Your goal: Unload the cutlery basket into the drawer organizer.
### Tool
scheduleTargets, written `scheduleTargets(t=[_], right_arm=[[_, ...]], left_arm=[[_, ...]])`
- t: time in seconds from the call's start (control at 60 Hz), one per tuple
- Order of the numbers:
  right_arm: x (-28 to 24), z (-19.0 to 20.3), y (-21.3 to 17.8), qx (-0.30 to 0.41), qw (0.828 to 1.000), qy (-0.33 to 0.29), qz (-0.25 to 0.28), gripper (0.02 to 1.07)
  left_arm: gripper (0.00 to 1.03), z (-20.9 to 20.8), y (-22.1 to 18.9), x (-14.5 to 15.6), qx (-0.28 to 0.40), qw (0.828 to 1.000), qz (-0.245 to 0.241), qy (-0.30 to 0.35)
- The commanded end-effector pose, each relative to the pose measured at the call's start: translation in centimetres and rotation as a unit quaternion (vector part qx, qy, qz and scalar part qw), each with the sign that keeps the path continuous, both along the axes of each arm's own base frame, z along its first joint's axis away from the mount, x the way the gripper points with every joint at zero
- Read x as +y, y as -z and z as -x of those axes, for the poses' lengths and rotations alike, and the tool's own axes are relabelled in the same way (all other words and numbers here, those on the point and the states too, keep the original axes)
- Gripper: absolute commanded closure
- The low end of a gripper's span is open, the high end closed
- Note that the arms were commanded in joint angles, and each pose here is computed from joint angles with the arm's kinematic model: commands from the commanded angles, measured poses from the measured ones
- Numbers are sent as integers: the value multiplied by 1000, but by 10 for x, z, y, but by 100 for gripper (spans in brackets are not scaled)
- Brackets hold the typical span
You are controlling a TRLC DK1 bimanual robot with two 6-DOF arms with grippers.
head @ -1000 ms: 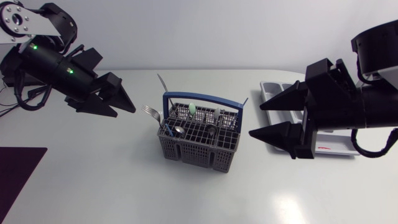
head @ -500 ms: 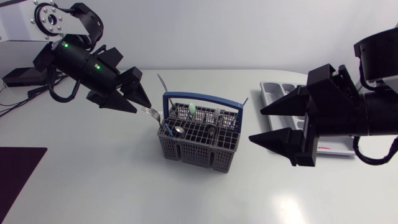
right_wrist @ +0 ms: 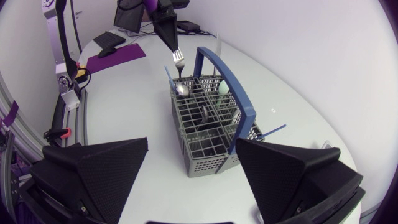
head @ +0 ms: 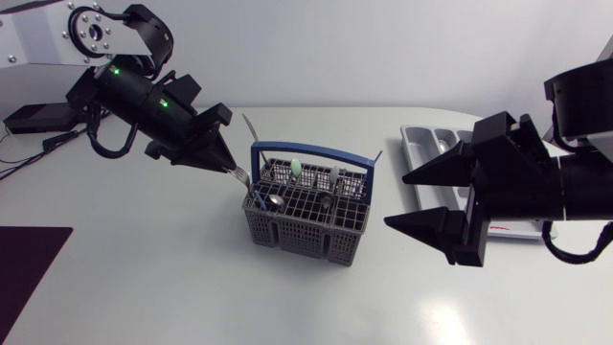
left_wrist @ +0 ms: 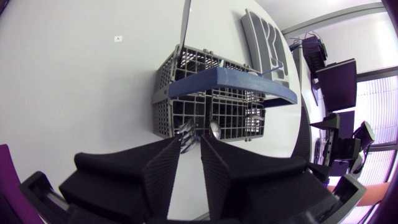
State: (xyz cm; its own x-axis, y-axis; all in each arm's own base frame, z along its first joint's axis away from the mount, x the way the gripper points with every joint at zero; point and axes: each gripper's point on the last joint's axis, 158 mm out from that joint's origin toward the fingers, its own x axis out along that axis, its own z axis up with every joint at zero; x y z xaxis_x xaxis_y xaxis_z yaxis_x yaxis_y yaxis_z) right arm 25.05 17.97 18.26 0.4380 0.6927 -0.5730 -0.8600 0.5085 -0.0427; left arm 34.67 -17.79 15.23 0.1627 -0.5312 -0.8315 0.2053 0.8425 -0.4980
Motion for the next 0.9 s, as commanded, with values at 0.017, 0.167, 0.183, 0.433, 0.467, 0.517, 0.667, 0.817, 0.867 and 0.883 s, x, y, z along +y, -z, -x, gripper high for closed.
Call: scheduleTargets(t=[0.017, 0.167, 0.183, 0.433, 0.467, 0.517, 0.667, 0.817, 0.867, 0.883], right_arm=[[-3, 3, 7, 6, 1000, 7, -1, 6], [-4, 5, 10, 6, 1000, 8, 0, 6], [-4, 5, 10, 6, 1000, 8, 0, 6], [-6, 7, 15, 5, 1000, 9, 1, 6], [-6, 7, 14, 4, 1000, 9, 1, 6], [-7, 7, 15, 4, 1000, 9, 2, 6], [-6, 5, 15, 3, 1000, 8, 2, 6], [-5, 4, 15, 3, 1000, 9, 1, 6], [-4, 4, 15, 4, 1000, 7, 1, 6], [-4, 4, 14, 2, 1000, 7, 0, 6]], left_arm=[[84, -5, 3, -3, 12, 1000, 2, -12], [93, -9, 10, -3, 22, 1000, 0, -16], [95, -9, 10, -3, 21, 1000, -1, -15], [100, -12, 8, -8, 16, 1000, -2, -6], [100, -12, 4, -8, 13, 1000, -2, -5], [100, -10, -2, -7, 8, 1000, -2, -3], [100, -4, -17, -6, -5, 1000, -1, 6], [100, 5, -22, -3, -13, 1000, -3, 17], [100, 7, -22, -3, -12, 1000, -3, 19], [100, 8, -23, -2, -13, 1000, -3, 18]])
